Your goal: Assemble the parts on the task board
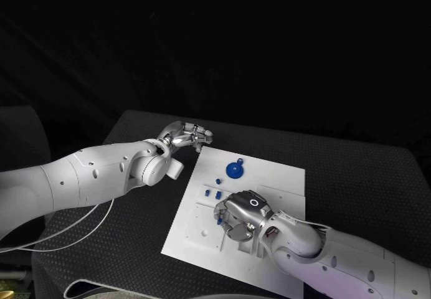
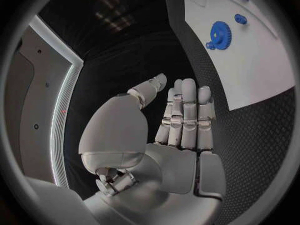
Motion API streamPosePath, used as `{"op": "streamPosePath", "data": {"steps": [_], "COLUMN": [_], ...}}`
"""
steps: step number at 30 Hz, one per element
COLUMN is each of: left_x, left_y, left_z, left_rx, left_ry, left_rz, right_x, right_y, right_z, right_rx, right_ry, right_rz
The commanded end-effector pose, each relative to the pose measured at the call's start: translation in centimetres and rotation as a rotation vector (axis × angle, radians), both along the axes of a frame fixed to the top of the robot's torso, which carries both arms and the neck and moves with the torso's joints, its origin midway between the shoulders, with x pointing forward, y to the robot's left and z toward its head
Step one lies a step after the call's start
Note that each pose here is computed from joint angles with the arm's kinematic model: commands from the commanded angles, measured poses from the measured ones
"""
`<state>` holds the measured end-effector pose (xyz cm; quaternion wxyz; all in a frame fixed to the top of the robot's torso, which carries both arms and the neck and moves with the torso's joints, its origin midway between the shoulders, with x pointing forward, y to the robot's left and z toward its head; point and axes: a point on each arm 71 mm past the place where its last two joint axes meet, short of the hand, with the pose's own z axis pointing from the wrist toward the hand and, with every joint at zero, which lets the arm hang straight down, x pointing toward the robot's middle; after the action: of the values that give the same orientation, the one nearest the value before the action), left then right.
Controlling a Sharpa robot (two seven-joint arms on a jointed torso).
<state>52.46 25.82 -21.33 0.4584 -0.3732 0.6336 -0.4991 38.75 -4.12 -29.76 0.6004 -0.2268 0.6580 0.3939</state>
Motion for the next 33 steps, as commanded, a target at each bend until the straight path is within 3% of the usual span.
{"op": "streamPosePath", "data": {"steps": [1,16,33], "left_x": [-0.02,-0.06,-0.12], "left_y": [-0.2,-0.2,-0.1], "left_z": [0.12,0.13,0.11], "left_rx": [-0.012,-0.013,-0.012], "left_ry": [-0.006,-0.004,0.001], "left_rz": [-0.009,-0.013,-0.014], "right_x": [-0.1,-0.6,-0.1], "right_y": [0.0,0.2,-0.5], "right_z": [-0.3,-1.8,-1.6], "right_rx": [-0.026,-0.098,-0.014], "right_ry": [0.001,0.029,0.069], "right_rz": [0.015,0.026,-0.010]}}
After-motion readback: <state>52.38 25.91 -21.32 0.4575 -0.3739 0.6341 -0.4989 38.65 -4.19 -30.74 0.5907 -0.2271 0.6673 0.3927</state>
